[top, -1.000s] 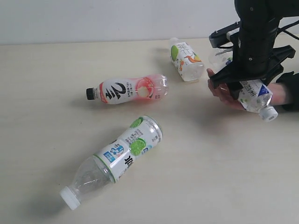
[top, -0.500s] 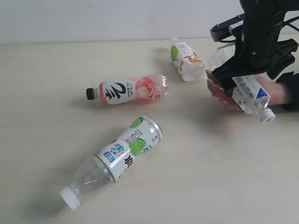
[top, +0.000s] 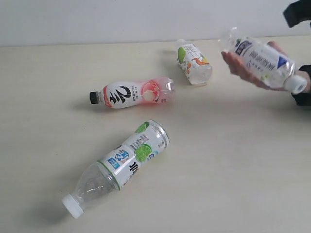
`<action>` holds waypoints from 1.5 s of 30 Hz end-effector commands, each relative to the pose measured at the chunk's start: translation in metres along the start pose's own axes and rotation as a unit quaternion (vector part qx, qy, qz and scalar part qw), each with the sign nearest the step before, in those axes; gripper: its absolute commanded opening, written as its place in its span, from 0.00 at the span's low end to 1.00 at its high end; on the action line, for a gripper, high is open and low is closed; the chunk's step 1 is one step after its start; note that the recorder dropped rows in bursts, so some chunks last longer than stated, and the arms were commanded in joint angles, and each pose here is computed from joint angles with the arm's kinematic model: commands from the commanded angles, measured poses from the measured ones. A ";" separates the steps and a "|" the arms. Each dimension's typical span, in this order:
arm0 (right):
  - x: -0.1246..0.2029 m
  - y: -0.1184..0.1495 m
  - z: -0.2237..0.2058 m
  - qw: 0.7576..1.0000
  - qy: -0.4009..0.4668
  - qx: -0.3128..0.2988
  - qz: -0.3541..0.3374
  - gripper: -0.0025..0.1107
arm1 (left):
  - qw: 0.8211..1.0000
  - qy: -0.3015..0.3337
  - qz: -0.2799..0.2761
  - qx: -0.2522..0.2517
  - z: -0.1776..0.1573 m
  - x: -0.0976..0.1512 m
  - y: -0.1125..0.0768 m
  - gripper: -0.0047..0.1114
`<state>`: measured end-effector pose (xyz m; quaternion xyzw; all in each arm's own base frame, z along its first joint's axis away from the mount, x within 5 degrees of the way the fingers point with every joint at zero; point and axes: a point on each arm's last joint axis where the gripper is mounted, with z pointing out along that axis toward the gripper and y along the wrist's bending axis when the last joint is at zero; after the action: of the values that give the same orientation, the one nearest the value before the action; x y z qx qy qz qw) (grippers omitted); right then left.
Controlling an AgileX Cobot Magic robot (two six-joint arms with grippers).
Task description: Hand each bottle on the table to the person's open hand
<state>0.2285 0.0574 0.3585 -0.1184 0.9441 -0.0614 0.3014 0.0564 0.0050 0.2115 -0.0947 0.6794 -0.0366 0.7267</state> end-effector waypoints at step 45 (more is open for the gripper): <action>0.217 0.002 -0.026 0.915 -0.402 -0.037 0.002 0.02 | 1.000 -0.004 -0.003 0.000 0.000 0.000 0.000 0.05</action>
<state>0.0423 0.0042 0.2586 -0.1401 0.7495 0.0262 0.6465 0.0564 0.0050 0.2115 -0.0947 0.6794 -0.0366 0.7267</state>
